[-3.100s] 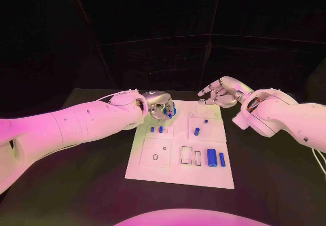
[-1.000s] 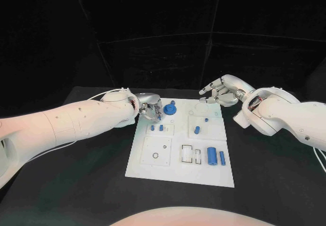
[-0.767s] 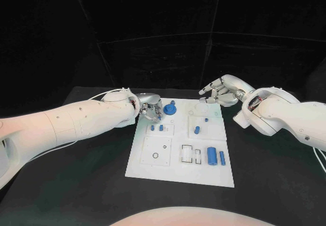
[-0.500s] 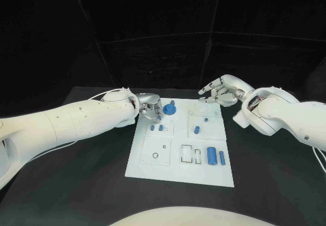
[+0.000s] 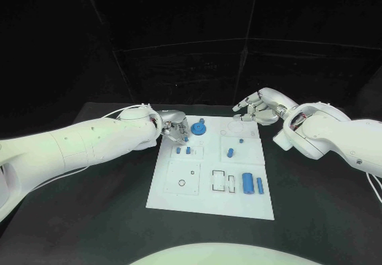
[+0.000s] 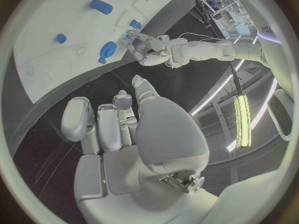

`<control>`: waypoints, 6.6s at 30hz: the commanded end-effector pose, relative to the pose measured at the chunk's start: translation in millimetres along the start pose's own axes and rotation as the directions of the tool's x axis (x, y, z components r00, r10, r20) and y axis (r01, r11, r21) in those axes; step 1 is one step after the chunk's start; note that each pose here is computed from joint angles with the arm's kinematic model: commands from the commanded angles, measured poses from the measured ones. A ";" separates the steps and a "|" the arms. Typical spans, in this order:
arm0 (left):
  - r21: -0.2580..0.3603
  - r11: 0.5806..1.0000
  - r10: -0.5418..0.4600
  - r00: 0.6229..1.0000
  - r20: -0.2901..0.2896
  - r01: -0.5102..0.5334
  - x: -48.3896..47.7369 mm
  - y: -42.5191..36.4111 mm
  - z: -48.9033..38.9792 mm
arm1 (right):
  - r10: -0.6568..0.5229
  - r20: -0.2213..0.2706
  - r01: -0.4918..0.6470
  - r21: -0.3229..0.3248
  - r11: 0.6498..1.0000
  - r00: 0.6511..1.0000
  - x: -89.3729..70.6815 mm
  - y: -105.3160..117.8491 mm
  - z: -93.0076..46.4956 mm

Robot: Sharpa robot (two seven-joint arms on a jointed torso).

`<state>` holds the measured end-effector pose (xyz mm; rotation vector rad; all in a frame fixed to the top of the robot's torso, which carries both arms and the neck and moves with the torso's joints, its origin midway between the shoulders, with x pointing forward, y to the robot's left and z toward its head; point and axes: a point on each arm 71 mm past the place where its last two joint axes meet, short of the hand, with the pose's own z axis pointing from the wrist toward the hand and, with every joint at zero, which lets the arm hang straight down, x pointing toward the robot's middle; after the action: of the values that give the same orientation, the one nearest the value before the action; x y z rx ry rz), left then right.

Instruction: Assemble the parts on the task board

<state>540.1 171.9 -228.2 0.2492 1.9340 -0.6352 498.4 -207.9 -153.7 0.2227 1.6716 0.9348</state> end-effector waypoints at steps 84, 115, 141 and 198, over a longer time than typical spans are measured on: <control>0.465 0.286 -0.944 0.164 0.285 0.838 -27.4 19.3 -86.9 | -0.632 -0.235 0.646 -0.023 0.763 0.738 56.6 -30.2 12.8; 0.456 0.284 -0.938 0.146 0.313 0.844 -28.0 26.7 -88.4 | -0.621 -0.079 0.622 -0.023 0.783 0.780 49.3 -17.9 3.2; 0.459 0.269 -0.947 0.146 0.286 0.847 -27.2 22.0 -87.4 | -0.530 -0.052 0.507 -0.226 0.832 0.846 88.1 70.9 -9.6; 0.453 0.258 -0.953 0.147 0.266 0.854 -26.1 16.2 -82.7 | -0.531 -0.264 0.442 -0.329 0.834 0.806 182.2 77.8 8.4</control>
<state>494.0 233.5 -185.0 -1.0642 1.2776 -1.5209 421.7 -46.2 -235.5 -0.5441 1.7729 0.7992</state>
